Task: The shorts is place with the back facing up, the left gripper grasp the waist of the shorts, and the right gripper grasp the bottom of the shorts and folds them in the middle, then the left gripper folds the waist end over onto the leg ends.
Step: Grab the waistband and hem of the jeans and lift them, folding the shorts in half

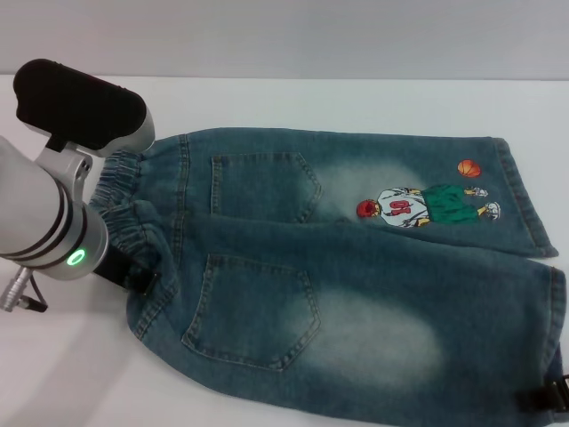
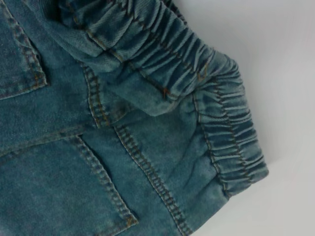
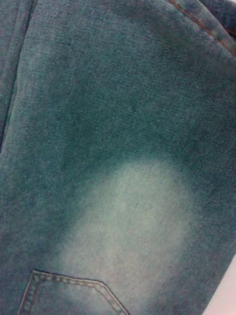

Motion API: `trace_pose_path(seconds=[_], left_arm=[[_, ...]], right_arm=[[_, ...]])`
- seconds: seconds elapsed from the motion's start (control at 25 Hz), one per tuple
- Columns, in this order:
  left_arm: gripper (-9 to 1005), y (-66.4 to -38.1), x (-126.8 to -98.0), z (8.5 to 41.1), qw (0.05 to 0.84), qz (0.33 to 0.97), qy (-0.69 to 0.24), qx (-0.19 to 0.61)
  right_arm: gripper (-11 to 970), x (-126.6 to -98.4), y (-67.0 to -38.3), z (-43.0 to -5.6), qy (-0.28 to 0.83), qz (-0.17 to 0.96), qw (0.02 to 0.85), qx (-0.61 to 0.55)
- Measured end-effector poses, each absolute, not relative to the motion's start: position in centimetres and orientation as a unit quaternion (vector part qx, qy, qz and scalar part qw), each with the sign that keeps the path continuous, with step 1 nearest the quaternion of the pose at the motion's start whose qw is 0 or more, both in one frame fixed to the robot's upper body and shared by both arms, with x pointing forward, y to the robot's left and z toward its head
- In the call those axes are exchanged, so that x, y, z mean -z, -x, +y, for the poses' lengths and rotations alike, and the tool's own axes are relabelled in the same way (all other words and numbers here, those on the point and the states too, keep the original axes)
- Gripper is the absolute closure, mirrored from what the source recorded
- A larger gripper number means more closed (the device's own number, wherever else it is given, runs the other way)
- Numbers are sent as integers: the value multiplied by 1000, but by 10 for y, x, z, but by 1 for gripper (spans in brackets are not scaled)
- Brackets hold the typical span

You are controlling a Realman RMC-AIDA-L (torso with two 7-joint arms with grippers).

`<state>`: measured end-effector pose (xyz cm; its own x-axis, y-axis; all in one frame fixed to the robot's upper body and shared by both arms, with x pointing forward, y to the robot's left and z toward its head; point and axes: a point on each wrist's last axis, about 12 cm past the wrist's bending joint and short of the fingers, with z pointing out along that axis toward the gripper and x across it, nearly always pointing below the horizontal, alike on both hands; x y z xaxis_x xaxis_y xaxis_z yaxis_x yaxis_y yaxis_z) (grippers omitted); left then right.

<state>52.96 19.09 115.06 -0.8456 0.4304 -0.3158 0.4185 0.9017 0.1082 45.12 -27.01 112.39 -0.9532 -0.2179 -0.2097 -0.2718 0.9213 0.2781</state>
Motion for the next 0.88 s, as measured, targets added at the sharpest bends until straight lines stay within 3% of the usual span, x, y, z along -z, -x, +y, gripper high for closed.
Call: trace_pose_path(seconds=[0.28,0.4,0.68,0.88], left_arm=[[783,-530,-1151,191,170,960,-222,-17],[783,-530,-1151,191,170,960,-222,-17],[782,-531,-1151,191,176,959,-220,-15],[782,-534,-1152,191,193,958,-214,-9]], right_arm=[[747,-1124,-452,-259,161,970,80,-163],[940,-1124,-452,-258,163,970,81,-163],[954,-1133,-458,-258,169,966,115,-158],[958,-1145,-476,-259,173,951,213,-143]])
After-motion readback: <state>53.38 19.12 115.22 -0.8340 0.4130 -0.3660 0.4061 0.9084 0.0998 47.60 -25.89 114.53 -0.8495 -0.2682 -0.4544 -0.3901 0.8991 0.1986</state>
